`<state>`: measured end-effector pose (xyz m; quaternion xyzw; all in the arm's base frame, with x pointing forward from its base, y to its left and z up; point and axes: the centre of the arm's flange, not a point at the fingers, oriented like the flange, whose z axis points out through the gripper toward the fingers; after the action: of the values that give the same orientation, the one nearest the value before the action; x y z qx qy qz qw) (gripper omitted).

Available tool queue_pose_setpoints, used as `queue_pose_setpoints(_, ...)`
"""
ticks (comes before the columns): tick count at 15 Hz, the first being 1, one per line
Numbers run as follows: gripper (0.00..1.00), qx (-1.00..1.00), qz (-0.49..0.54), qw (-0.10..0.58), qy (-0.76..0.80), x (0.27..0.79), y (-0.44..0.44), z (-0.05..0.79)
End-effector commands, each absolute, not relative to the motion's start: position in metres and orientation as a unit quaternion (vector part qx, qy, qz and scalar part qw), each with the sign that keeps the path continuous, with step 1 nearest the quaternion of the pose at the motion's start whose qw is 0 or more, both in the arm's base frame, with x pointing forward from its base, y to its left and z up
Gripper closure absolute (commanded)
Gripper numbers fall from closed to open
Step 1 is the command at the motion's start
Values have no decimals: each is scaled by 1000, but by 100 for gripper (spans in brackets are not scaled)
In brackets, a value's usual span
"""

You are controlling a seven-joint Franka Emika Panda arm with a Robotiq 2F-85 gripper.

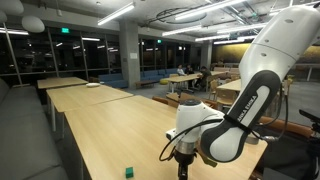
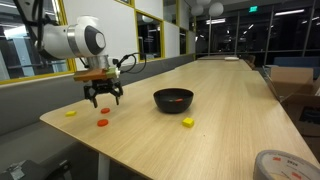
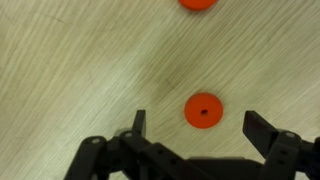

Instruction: Put the orange discs in the bowl

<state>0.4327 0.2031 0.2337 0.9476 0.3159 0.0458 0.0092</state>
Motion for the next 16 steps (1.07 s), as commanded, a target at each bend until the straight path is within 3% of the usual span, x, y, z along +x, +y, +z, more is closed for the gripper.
queue_pose_setpoints(1, 0, 948, 58, 8, 313, 427, 210, 229)
queue_pose_setpoints(11, 0, 948, 50, 4, 314, 429, 214, 216)
queue_pose_setpoints(12, 20, 948, 52, 4, 314, 429, 214, 216)
queue_pose_setpoints(16, 49, 947, 55, 4, 316, 431, 213, 218)
